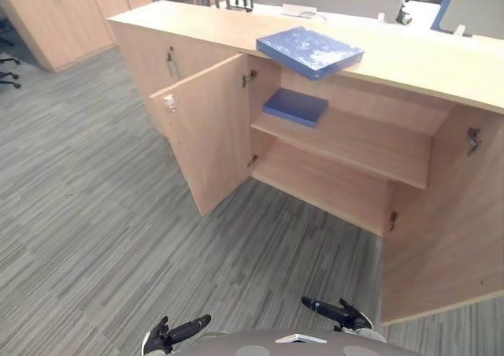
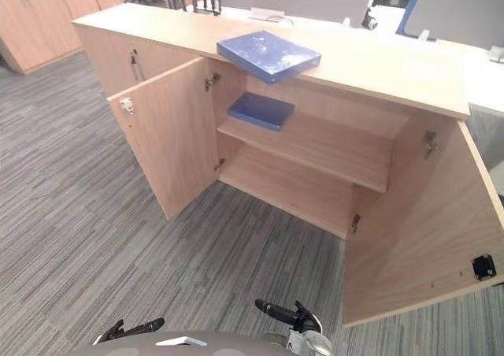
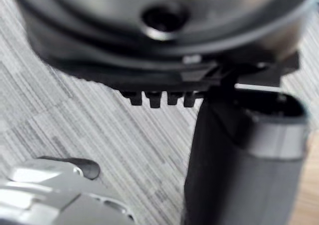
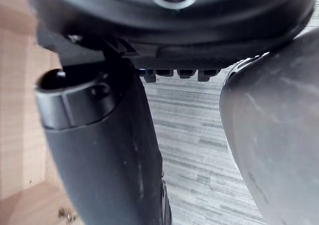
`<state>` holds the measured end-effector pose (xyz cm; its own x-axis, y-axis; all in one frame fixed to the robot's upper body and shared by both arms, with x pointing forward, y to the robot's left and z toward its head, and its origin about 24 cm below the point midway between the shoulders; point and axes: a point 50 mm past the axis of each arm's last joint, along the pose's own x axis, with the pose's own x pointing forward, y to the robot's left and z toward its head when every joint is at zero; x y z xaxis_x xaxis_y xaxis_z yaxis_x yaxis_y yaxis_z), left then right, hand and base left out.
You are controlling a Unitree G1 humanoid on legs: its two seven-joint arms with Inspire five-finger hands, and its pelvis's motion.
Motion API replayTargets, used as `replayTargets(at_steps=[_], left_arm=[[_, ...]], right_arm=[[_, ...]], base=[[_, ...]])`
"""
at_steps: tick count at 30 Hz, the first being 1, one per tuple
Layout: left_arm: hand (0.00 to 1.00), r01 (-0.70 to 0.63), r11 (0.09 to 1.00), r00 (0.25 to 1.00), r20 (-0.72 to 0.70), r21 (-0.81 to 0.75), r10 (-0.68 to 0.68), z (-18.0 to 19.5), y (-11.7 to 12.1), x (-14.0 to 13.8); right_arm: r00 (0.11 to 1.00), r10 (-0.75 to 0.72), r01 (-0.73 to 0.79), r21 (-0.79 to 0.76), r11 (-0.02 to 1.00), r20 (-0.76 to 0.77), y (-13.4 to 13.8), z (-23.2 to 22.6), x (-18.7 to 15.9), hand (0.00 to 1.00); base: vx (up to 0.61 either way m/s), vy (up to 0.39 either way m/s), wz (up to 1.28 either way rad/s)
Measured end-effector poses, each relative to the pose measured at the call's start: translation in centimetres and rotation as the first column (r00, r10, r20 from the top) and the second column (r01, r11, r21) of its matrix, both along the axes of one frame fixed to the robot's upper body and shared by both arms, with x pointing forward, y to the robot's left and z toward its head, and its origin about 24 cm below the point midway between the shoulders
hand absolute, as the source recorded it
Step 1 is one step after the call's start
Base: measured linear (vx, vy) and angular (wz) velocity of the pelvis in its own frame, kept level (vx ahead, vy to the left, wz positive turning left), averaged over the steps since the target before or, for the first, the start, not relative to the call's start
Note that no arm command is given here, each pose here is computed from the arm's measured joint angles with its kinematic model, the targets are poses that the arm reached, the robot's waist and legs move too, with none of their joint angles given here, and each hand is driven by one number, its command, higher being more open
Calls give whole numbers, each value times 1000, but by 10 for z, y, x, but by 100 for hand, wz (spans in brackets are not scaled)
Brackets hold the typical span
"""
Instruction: Walk over to the cabinet, pick up the folder, carry it to the office cabinet, place the folder inside the office cabinet, then close the office cabinet door
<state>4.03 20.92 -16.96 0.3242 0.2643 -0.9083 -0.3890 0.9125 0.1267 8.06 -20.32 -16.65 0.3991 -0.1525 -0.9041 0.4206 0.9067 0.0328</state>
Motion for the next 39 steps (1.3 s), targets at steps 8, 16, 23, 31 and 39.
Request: replayTargets(at_steps=[8, 16, 23, 31, 39], left_arm=[[100, 7, 1000, 1000, -2, -2, -7, -1, -6, 4], [100, -3, 1000, 1000, 23, 18, 2, 2, -2, 2], [100, 33, 999, 993, 112, 33, -36, 8, 2, 25], [100, 56, 997, 997, 45, 59, -59, 5, 13, 19], [100, 155, 986, 988, 9, 68, -156, 4, 12, 17]], right_arm=[[1000, 13, -13, -14, 1000, 7, -4, 2, 4, 100], [996, -81, 81, 16, 997, -27, -5, -2, -5, 100], [992, -116, 117, 9, 993, -50, -7, -2, -2, 100], [999, 8, -7, 39, 999, -47, 14, -4, 5, 100], [998, 29, -27, 35, 999, -51, 14, -5, 1, 100]], base=[[214, -308, -24], [190, -94, -8], [266, 126, -59], [250, 178, -17], [76, -3, -24]])
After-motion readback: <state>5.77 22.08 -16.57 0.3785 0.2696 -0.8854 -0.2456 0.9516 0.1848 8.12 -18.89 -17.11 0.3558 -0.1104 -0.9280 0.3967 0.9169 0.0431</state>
